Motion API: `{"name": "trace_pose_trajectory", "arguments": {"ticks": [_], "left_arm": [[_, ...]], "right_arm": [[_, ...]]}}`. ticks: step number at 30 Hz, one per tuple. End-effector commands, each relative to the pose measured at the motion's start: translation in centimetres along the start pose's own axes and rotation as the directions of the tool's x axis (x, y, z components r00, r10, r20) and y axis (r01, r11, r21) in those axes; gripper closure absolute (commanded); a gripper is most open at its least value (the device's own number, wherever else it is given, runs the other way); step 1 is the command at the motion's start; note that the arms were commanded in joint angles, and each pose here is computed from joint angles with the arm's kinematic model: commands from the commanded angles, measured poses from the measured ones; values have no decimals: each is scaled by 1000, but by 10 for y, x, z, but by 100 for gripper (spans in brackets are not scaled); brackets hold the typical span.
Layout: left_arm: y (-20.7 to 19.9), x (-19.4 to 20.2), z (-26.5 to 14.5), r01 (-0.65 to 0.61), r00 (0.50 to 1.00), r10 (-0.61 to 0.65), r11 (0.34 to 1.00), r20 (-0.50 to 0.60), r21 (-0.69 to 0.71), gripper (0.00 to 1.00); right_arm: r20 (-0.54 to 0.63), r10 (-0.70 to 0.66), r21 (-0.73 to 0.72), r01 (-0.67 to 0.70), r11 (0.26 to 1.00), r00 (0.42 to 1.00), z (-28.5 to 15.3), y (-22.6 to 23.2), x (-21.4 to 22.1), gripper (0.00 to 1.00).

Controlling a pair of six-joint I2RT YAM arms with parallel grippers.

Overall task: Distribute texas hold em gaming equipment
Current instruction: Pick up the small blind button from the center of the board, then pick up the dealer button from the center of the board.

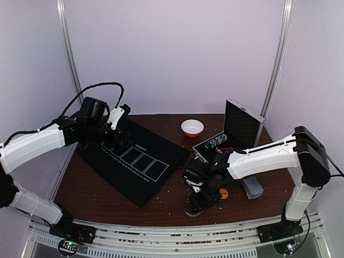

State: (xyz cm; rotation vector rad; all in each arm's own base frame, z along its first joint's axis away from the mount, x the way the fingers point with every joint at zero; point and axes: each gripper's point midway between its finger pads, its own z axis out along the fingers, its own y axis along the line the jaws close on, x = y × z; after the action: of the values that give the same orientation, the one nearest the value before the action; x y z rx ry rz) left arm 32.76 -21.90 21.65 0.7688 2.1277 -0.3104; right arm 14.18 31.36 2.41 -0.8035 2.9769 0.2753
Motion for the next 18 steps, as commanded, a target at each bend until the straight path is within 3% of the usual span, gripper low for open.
{"name": "trace_pose_trajectory", "arguments": {"ticks": [1,6,9,12,18], "left_arm": [[3,-7,1,-20,999,20,1000,34,-19,2],[-8,-8,3,-34,999,33,998,43,44,2],[-38,-9,4,-93,995,86,985,54,147,3],[-85,-3,11,-226,974,219,948,54,224,3],[-229,53,28,-513,818,573,695,43,503,2]], "right_arm": [[36,46,23,-47,999,998,-15,-17,-1,62],[82,98,23,-100,995,992,-27,-37,-6,62],[118,137,50,-143,988,984,-39,-60,-6,62],[139,184,90,-197,976,973,-44,-89,0,62],[176,258,105,-279,955,950,-46,-127,17,62]]}}
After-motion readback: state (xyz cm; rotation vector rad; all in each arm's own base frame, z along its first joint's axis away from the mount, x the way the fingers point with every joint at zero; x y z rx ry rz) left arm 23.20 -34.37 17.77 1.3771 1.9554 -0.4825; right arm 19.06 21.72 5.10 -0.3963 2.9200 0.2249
